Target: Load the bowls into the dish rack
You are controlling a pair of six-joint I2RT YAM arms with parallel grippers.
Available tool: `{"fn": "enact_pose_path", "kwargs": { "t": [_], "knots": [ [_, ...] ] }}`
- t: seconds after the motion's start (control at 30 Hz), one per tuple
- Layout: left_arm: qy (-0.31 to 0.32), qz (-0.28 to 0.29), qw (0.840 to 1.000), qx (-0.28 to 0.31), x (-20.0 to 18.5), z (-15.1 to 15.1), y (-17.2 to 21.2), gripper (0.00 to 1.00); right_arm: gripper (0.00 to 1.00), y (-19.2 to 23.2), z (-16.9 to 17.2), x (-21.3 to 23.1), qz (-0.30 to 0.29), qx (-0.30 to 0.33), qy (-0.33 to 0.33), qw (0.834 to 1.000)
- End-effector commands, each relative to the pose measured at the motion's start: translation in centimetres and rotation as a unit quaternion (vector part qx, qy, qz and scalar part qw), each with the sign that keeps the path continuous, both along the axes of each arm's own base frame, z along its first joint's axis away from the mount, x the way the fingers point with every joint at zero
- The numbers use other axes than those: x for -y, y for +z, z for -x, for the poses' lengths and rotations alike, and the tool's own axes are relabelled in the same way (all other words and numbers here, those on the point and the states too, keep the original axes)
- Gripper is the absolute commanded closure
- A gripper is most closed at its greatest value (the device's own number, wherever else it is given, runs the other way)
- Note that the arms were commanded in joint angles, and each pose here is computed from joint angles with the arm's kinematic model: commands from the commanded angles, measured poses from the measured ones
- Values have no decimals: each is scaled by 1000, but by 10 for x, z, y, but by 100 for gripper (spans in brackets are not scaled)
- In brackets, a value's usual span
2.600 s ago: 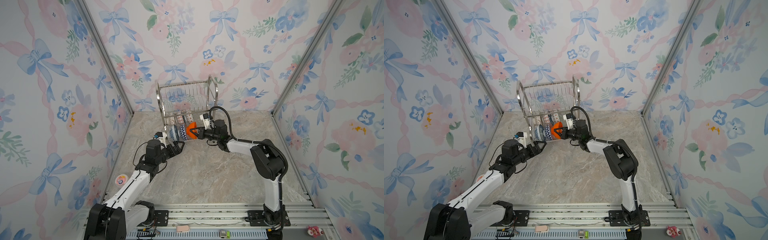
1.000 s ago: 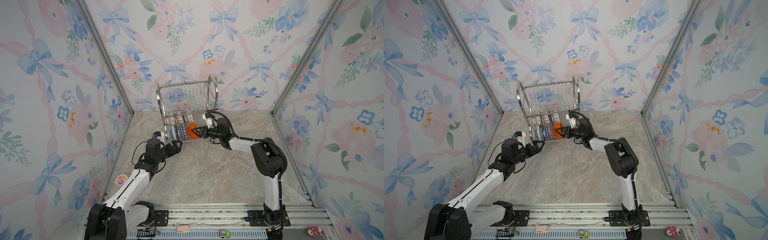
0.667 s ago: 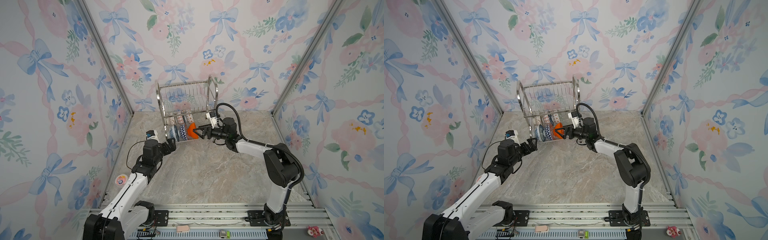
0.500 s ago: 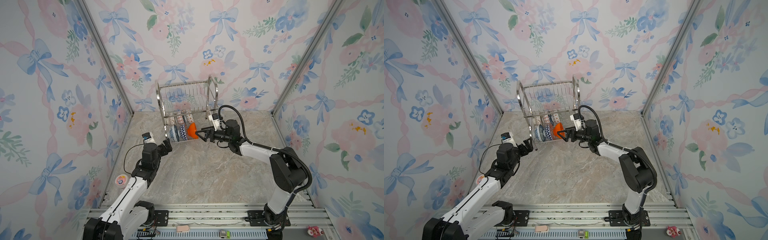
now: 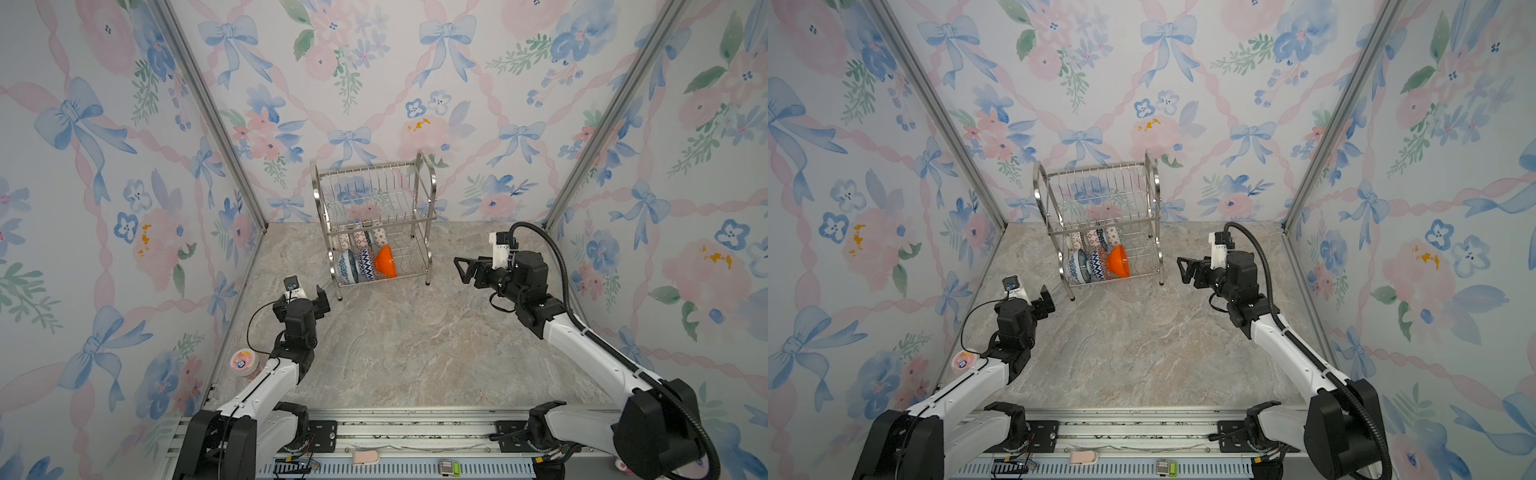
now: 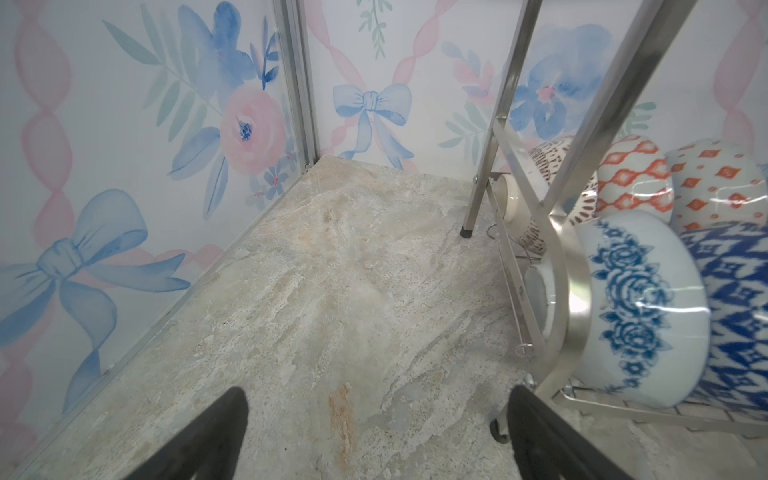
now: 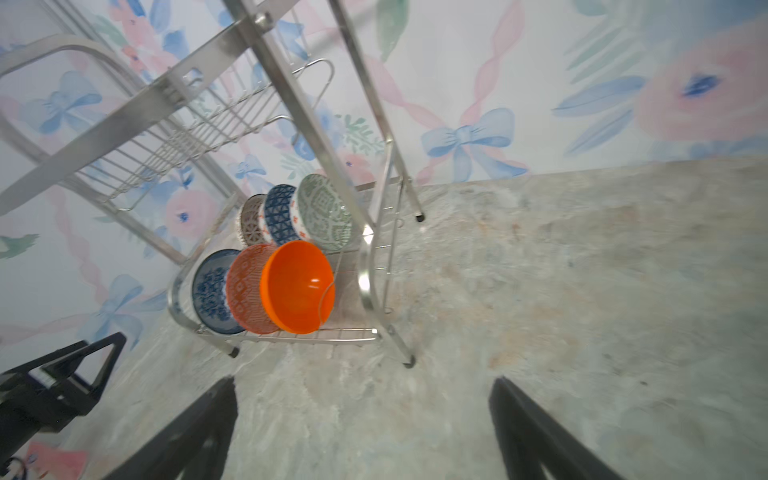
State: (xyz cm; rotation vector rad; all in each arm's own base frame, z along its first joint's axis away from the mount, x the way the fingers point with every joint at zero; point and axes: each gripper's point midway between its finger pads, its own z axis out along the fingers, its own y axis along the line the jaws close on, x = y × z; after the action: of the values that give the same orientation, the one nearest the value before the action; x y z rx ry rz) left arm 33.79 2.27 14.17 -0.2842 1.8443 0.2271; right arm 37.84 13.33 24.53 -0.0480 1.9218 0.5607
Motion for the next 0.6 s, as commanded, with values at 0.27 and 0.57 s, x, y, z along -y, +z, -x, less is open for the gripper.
{"fn": "enact_pose_path", "kwargs": {
  "t": [0.27, 0.57],
  "knots": [
    [-45, -61, 997, 31, 3, -23, -13, 2, 3, -81, 39, 128, 237, 25, -223, 945],
    [-77, -35, 995, 52, 6, -29, -32, 2, 3, -114, 11, 124, 257, 68, -209, 941]
  ]
}}
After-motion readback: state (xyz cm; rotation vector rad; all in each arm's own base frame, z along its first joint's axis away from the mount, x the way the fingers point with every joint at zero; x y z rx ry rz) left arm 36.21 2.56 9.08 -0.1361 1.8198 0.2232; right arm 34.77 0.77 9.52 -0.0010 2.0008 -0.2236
